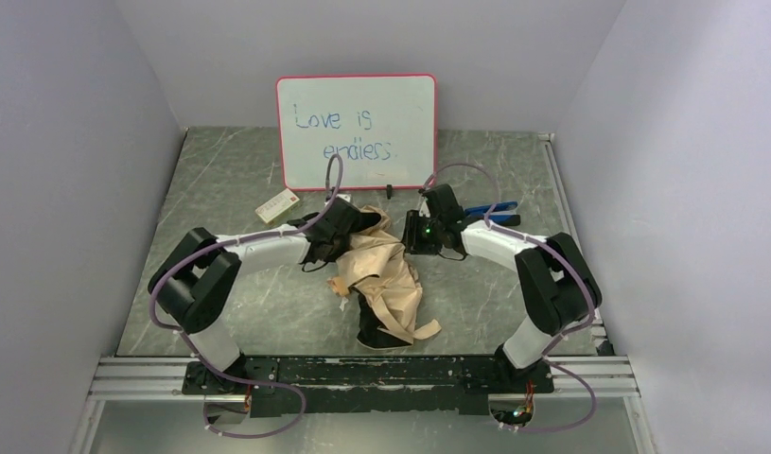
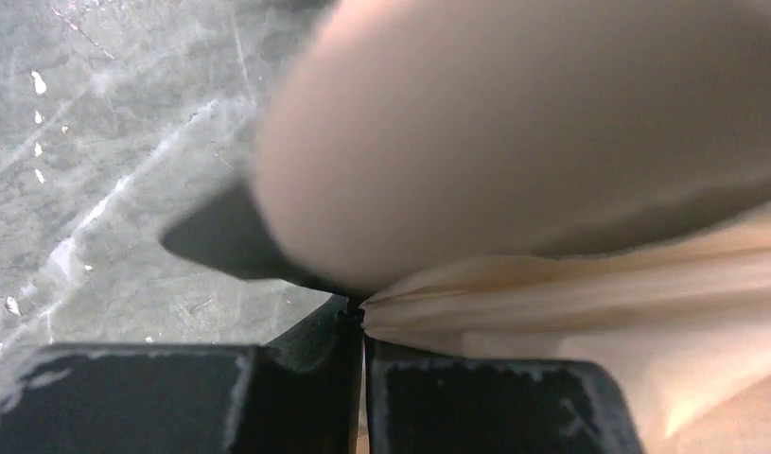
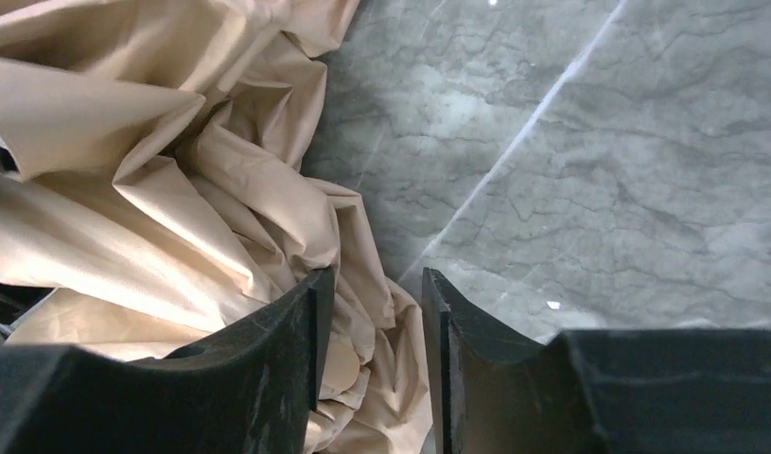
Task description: Put away the umbrella
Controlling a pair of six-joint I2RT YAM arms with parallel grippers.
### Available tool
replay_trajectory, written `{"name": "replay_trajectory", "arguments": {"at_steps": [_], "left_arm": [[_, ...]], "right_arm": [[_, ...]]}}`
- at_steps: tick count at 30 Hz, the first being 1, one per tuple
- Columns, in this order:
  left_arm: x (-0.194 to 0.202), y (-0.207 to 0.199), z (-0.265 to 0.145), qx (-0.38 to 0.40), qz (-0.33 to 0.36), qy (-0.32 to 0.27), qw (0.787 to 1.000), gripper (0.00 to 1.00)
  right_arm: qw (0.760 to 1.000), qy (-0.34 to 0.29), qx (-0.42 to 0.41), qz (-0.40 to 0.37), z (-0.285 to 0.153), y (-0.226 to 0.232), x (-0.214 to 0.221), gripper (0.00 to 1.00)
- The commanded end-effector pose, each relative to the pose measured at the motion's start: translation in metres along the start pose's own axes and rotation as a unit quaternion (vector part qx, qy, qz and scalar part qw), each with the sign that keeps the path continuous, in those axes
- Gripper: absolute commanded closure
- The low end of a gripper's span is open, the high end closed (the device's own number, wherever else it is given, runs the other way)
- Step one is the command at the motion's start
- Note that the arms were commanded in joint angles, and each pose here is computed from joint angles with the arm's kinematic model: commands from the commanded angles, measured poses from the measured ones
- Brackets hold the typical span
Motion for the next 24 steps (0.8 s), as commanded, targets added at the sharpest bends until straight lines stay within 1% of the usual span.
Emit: {"name": "replay_trajectory", "arguments": {"at_steps": [1, 4, 6, 10, 12, 15, 17, 20, 24], "left_arm": [[-0.024, -0.016, -0.02, 0.057, -0.008, -0.042, 0.997, 0.92], [-0.017, 0.001, -0.034, 0.032, -0.018, -0.047, 0.998, 0.91], [-0.013, 0.014, -0.048, 0.015, -0.027, -0.051, 0.998, 0.9], [-0.001, 0.03, -0.072, -0.005, -0.043, -0.052, 0.998, 0.88], [0.007, 0.036, -0.08, -0.005, -0.051, -0.048, 0.998, 0.89], [0.026, 0.036, -0.084, 0.025, -0.062, -0.035, 0.997, 0.91], [0.04, 0.031, -0.081, 0.048, -0.067, -0.025, 0.996, 0.93], [0.058, 0.02, -0.074, 0.054, -0.057, -0.003, 0.997, 0.94], [0.068, 0.007, -0.057, 0.06, -0.048, 0.007, 0.997, 0.95]], "right_arm": [[0.999, -0.044, 0.029, 0.012, -0.02, 0.008, -0.013, 0.55], [0.994, -0.068, 0.089, 0.006, -0.036, -0.005, -0.012, 0.52], [0.991, -0.07, 0.116, 0.0, -0.043, -0.013, -0.009, 0.51], [0.99, -0.053, 0.132, -0.008, -0.048, -0.02, 0.001, 0.5], [0.991, -0.044, 0.125, -0.011, -0.046, -0.021, 0.005, 0.49], [0.996, -0.017, 0.084, -0.022, -0.037, -0.017, 0.012, 0.49], [0.998, -0.001, 0.06, -0.031, -0.031, -0.015, 0.014, 0.49], [0.998, 0.01, 0.038, -0.043, -0.025, -0.013, 0.014, 0.49], [0.999, 0.022, 0.007, -0.048, -0.022, -0.008, 0.015, 0.5]]}}
Point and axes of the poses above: each gripper's point midway between its finger pads, its own z axis out along the fingers, its own y axis along the line the jaws close on, x = y × z, the point moved 8 cm from there along -z, back along the fingers, and after that the axes turned 5 degrees about z, right-handed, at the moved point
